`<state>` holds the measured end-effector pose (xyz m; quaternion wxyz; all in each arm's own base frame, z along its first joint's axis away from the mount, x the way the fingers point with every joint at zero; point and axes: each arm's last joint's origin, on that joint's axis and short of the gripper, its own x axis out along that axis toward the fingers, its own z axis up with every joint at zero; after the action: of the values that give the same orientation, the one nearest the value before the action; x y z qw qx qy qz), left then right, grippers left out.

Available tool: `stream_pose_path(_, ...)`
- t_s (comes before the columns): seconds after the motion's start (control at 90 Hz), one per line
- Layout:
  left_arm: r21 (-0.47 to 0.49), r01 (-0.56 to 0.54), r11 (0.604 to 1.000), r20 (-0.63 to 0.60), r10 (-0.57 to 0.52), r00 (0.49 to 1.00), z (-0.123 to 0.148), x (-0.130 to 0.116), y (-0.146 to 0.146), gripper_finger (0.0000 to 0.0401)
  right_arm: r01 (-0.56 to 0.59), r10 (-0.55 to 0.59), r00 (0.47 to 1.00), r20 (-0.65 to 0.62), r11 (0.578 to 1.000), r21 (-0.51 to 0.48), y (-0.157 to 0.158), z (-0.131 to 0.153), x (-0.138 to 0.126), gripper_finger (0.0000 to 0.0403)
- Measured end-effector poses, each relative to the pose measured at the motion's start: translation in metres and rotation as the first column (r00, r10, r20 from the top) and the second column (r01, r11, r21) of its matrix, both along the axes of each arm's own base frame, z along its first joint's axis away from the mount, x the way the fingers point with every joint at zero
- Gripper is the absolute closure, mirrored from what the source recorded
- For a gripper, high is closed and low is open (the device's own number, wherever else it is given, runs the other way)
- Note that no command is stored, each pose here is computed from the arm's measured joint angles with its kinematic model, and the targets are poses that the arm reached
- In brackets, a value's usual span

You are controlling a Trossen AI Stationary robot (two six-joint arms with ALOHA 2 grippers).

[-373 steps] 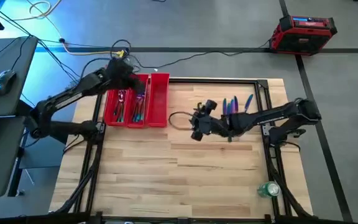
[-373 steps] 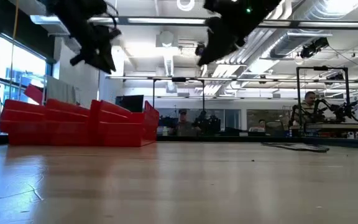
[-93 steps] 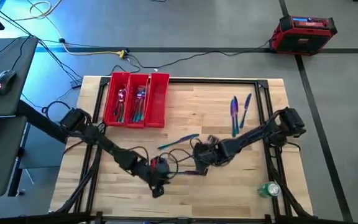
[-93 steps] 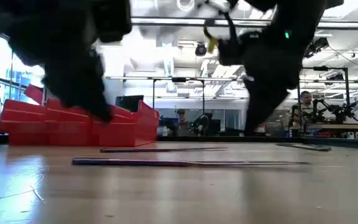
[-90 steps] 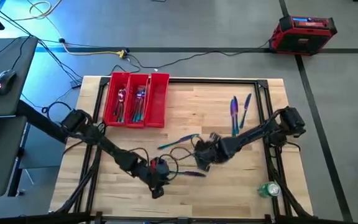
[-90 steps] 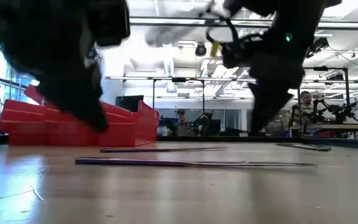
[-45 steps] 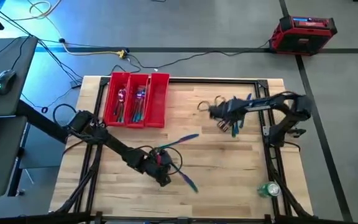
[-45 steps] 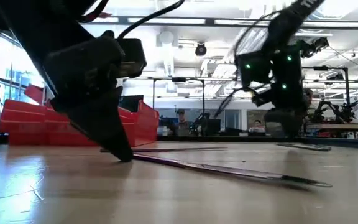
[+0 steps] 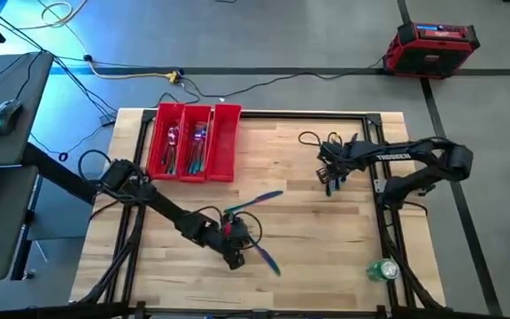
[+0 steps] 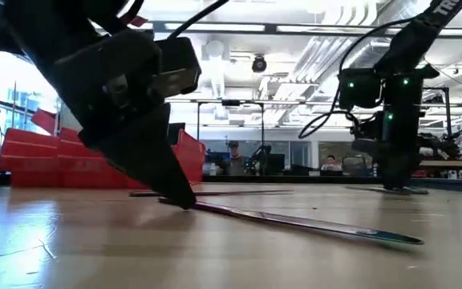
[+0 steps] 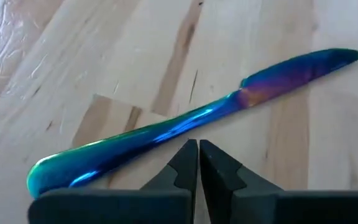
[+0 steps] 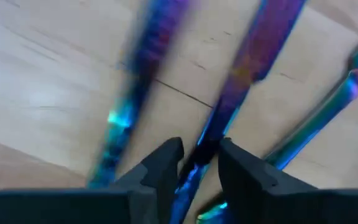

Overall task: Sort silverware
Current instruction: Move the table knives to the center of the table

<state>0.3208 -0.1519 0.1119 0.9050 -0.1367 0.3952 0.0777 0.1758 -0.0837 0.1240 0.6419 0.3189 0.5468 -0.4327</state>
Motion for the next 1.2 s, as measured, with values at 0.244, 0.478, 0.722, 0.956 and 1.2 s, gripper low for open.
stream_pose_path(0.244, 0.001, 0.0, 1.0, -0.001, 0.0, 1.0, 0.0, 0.0, 0.0, 0.0401, -0.009, 0.004, 0.997, 0.082, 0.998, 0.064, 0.023, 0.006, 0.018, 0.0342)
stream_pose_path(0.478, 0.013, 0.0, 1.0, -0.012, 0.0, 1.0, 0.0, -0.001, 0.0, 0.0401, -0.045, 0.0, 0.966, 0.26, 0.985, 0.167, 0.054, 0.016, 0.044, 0.0353)
stream_pose_path(0.722, 0.015, 0.005, 1.0, -0.014, -0.004, 1.0, 0.0, -0.001, 0.0, 0.0401, -0.072, 0.007, 0.887, 0.462, 0.99, 0.123, 0.076, 0.023, 0.066, 0.0353)
stream_pose_path(0.956, 0.014, 0.009, 1.0, -0.021, -0.009, 1.0, 0.0, -0.002, 0.0, 0.0401, -0.424, 0.328, 0.777, 0.537, 0.904, 0.061, 0.082, 0.034, 0.076, 0.0353)
stream_pose_path(1.2, 0.014, 0.01, 1.0, -0.025, -0.01, 1.0, 0.0, -0.002, 0.0, 0.0401, -0.686, 0.625, 0.722, 0.299, 0.704, 0.184, 0.082, 0.045, 0.059, 0.0353)
